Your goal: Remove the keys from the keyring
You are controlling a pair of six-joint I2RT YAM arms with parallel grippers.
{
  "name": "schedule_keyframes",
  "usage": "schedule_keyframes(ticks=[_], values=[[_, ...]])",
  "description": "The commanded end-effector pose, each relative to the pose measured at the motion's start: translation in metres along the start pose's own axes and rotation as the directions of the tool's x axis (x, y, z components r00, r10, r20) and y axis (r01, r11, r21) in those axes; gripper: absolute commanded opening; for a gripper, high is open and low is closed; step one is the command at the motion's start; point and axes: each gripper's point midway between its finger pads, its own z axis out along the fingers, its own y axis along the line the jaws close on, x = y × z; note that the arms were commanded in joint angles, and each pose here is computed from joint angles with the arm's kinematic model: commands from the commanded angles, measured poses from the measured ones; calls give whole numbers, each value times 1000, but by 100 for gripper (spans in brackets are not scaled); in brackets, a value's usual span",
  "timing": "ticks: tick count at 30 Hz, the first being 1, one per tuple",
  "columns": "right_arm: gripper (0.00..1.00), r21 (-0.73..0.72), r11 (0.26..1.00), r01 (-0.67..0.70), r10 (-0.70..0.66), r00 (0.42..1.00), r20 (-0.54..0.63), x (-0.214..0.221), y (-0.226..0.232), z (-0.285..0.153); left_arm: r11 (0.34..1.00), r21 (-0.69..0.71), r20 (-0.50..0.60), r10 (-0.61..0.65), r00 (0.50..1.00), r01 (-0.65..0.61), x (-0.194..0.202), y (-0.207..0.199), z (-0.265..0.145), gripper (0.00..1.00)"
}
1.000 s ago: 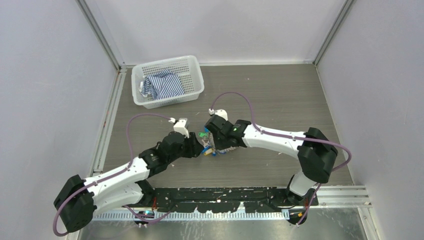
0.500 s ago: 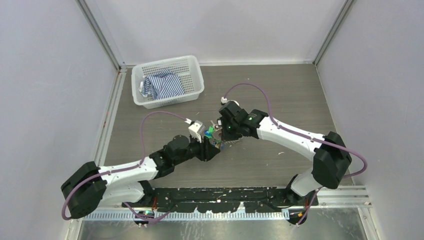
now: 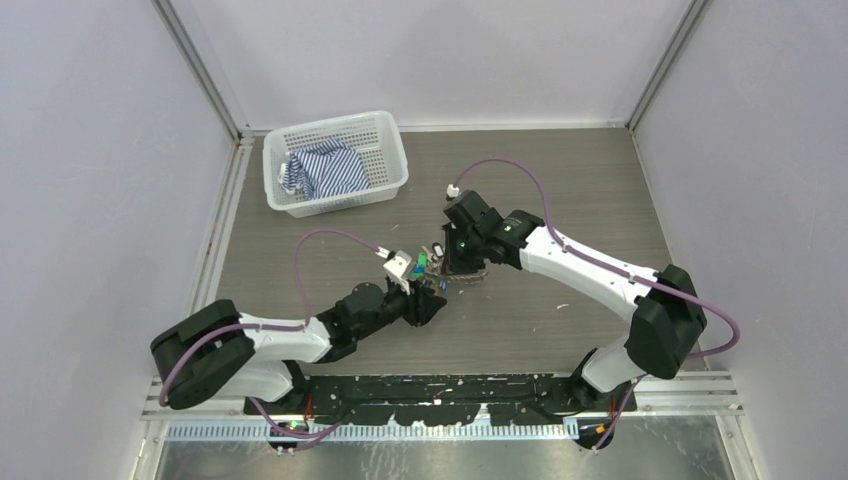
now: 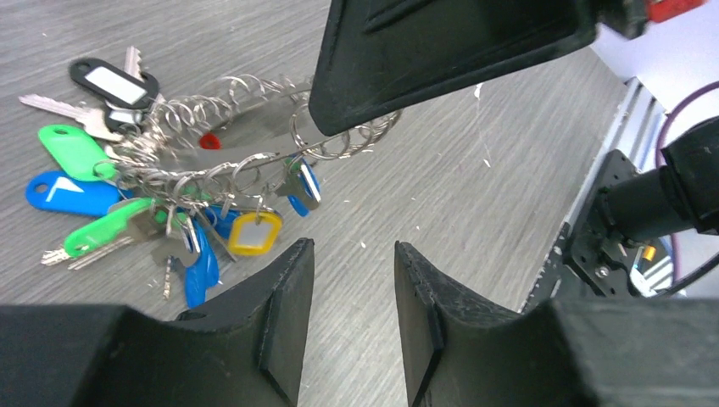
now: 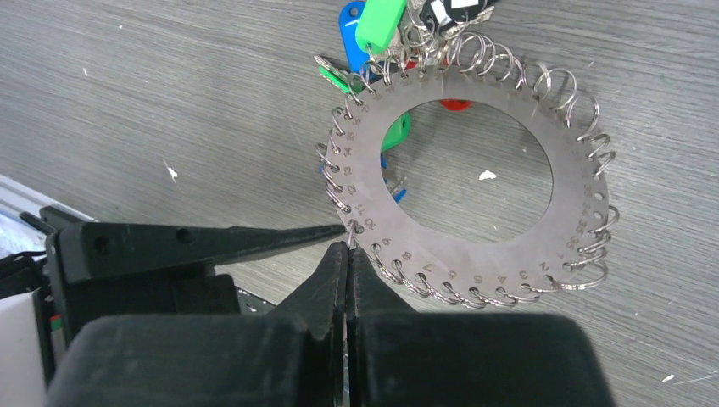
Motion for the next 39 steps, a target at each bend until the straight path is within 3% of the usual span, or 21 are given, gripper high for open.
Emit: schedule_keyframes(ticks=[1, 10, 29, 34, 35, 37, 39], values=[[1, -81, 996, -30, 35, 998, 57, -22, 22, -19, 998, -29, 163, 63, 985, -60, -32, 2, 8, 43], [1, -87, 995, -45, 50, 997, 52, -20, 22, -19, 992, -107, 196, 79, 977, -59, -39, 15, 16, 45], [1, -84, 995, -57, 62, 996, 58, -16, 18, -20, 993, -115, 212, 49, 976, -25, -38, 14, 34, 45], [1, -76, 995, -58, 62, 997, 56, -14, 15, -19, 993, -112, 222, 49, 974, -25, -40, 13, 33, 33], [1, -73, 996, -58, 63, 996, 57, -14, 13, -20, 994, -103, 220, 50, 974, -28, -40, 11, 32, 28], [1, -64, 996, -61, 65, 996, 58, -12, 9, -19, 995, -89, 207, 52, 977, -34, -39, 8, 29, 6], [1, -58, 997, -59, 63, 996, 63, -11, 4, -18, 996, -76, 169, 53, 984, -40, -35, 5, 26, 0]])
